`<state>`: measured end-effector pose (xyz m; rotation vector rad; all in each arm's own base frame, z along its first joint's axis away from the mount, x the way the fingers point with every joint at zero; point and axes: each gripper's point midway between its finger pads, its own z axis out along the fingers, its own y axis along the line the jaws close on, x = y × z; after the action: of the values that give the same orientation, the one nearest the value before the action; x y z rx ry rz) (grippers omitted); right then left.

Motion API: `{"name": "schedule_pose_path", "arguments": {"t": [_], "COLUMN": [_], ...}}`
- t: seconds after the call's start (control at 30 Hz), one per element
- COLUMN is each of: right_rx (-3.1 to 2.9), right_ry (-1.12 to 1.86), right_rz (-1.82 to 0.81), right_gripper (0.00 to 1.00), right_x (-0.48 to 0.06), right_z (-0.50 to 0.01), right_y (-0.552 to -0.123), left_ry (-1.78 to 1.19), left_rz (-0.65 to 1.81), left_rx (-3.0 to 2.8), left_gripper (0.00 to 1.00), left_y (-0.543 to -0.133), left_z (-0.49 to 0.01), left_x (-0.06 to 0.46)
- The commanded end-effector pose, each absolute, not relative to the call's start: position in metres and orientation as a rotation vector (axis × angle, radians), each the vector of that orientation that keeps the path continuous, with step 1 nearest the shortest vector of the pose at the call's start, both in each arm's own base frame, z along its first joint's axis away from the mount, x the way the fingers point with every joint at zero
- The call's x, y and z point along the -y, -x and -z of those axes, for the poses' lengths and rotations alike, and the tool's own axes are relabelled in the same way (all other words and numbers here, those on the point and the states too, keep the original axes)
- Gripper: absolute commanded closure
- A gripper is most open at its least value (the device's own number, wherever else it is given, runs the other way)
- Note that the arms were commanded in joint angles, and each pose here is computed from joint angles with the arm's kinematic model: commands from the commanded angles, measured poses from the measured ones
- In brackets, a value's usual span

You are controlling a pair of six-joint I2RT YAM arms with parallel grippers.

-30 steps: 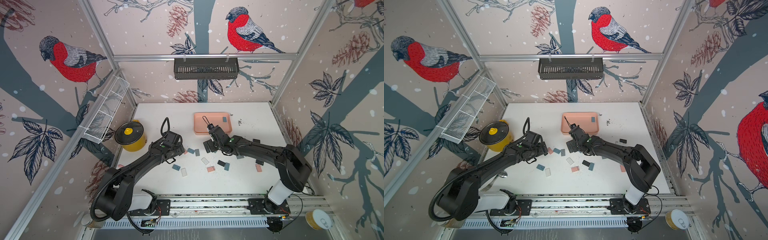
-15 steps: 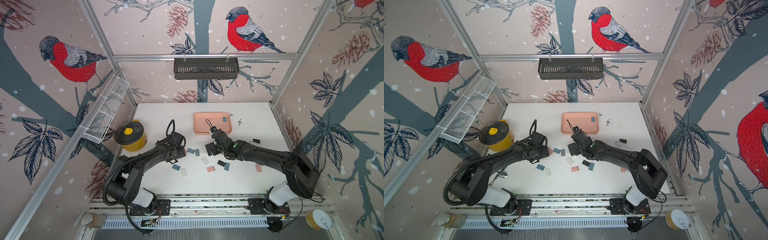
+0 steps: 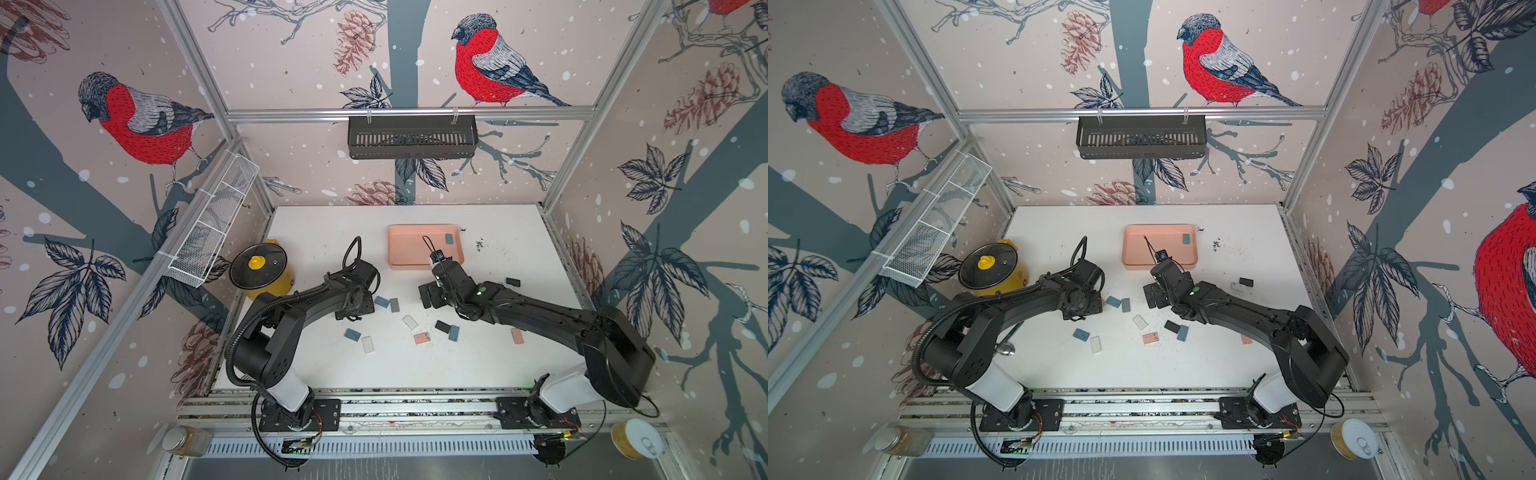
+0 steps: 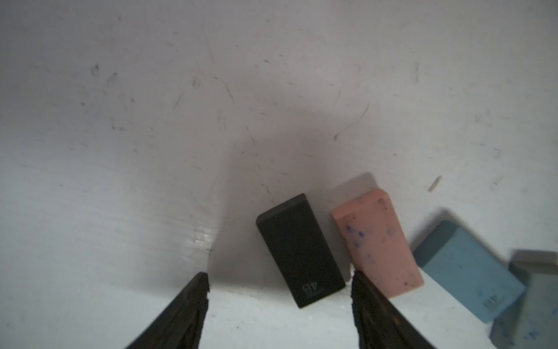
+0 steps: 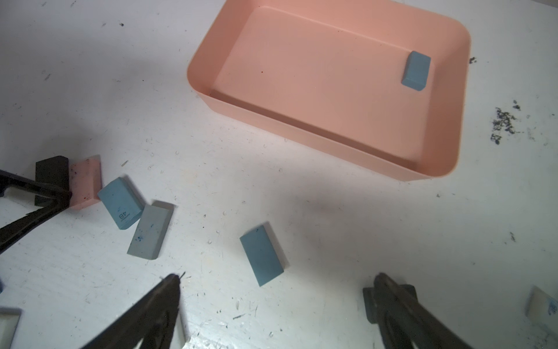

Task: Put the eraser in the storage box
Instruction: Pick up the eraser from the center of the board.

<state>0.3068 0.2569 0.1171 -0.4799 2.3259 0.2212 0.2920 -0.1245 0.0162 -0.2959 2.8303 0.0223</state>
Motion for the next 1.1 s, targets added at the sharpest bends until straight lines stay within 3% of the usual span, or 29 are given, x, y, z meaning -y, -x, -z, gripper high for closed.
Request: {"name": "schedule_pose_path", "arguments": {"t": [0.0,0.33,0.77,0.87,1.07], "right_rx": [-2.300,-2.302,-2.293,-2.287,-2.284], "right_ry": [0.437,0.429,0.399,0.394,0.383], "right_rz": [-0.229,-0.223,-0.230,-0.236,-0.234], "right_gripper": [0.01,0.01,0.01,0.01,0.01], "right_x": [-0.254,-0.245,-0.242,-0.242,-0.236], "right_z": [-0.124,-0.121,-0.123,-0.125,-0.128], "right_y": [-0.310,-0.307,-0.310,-0.311,-0.309], "left_ry": [0.313,0.383,0.361,0.350,0.336], "left_rz": [-0.138,-0.052,0.014,-0.005,-0.032], "left_rx": [-2.823,-2.781,-2.806,-2.820,-2.806], "left_gripper": [0.25,0.27,0.35,0.46,0.55], "left_y": [-0.296,-0.310,-0.293,-0.295,-0.303], "left_z": [-0.008,-0.016,-0.008,-0.003,-0.003], "left_x": [0.109,0.108,0.120,0.120,0.120]}}
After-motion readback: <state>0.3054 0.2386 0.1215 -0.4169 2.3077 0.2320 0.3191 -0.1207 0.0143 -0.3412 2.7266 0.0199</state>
